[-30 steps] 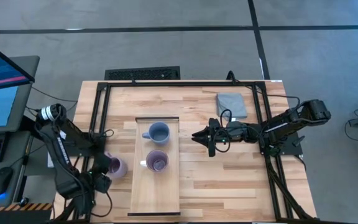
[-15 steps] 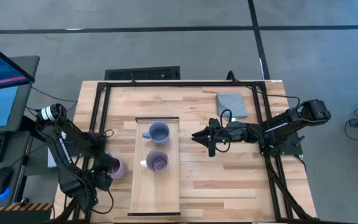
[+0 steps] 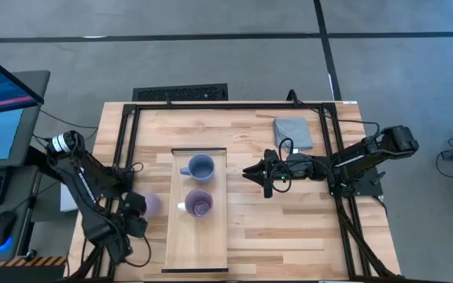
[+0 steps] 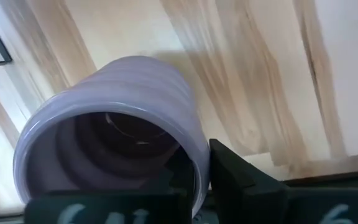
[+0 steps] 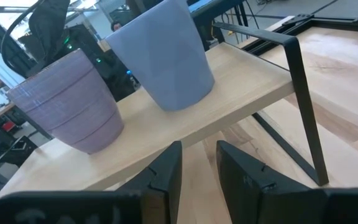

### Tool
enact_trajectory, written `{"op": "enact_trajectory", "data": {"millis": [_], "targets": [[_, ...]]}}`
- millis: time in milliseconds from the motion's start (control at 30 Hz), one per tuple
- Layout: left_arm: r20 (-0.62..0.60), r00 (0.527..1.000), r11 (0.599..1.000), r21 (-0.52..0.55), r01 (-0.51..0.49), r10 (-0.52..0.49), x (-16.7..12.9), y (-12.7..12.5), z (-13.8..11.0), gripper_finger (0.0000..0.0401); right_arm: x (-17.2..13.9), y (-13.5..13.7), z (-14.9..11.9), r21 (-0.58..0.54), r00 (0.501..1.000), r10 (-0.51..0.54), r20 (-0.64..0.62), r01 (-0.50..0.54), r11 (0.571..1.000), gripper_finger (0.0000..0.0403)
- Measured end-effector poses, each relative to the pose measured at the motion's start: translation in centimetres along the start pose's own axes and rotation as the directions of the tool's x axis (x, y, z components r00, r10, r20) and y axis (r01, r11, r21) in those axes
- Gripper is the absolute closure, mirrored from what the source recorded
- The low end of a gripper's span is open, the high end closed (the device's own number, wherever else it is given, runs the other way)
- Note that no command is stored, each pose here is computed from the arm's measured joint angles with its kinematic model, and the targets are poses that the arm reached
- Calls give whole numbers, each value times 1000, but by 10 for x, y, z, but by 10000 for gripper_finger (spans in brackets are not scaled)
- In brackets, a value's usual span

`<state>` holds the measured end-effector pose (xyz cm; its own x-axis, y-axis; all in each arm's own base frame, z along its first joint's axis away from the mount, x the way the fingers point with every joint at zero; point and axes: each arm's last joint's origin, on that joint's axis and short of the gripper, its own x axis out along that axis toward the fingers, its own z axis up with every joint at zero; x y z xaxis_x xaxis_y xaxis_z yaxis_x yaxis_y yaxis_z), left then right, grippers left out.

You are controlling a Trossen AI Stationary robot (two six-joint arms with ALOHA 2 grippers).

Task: Stack small to large cups/mugs on shelf
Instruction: Put the purple mug on the shelf

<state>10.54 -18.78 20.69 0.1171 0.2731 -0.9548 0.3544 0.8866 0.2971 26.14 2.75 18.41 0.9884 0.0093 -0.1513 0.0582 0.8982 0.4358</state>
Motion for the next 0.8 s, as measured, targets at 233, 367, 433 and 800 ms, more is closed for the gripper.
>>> {"op": "enact_trajectory", "data": {"millis": [233,367,433,800], "targets": [[5,998,997,-50,60,-60,-12,8,14,386,0,0,0,0,1000,0,0,0,1000,280],[35,995,993,-77,92,-89,-28,11,22,386,0,0,0,0,1000,0,0,0,1000,280],[47,994,990,-96,106,-102,-38,12,24,386,0,0,0,0,1000,0,0,0,1000,280],[124,969,921,-306,240,-211,-110,28,30,386,0,-1,-2,-4,1000,-11,-22,11,1000,280]]}}
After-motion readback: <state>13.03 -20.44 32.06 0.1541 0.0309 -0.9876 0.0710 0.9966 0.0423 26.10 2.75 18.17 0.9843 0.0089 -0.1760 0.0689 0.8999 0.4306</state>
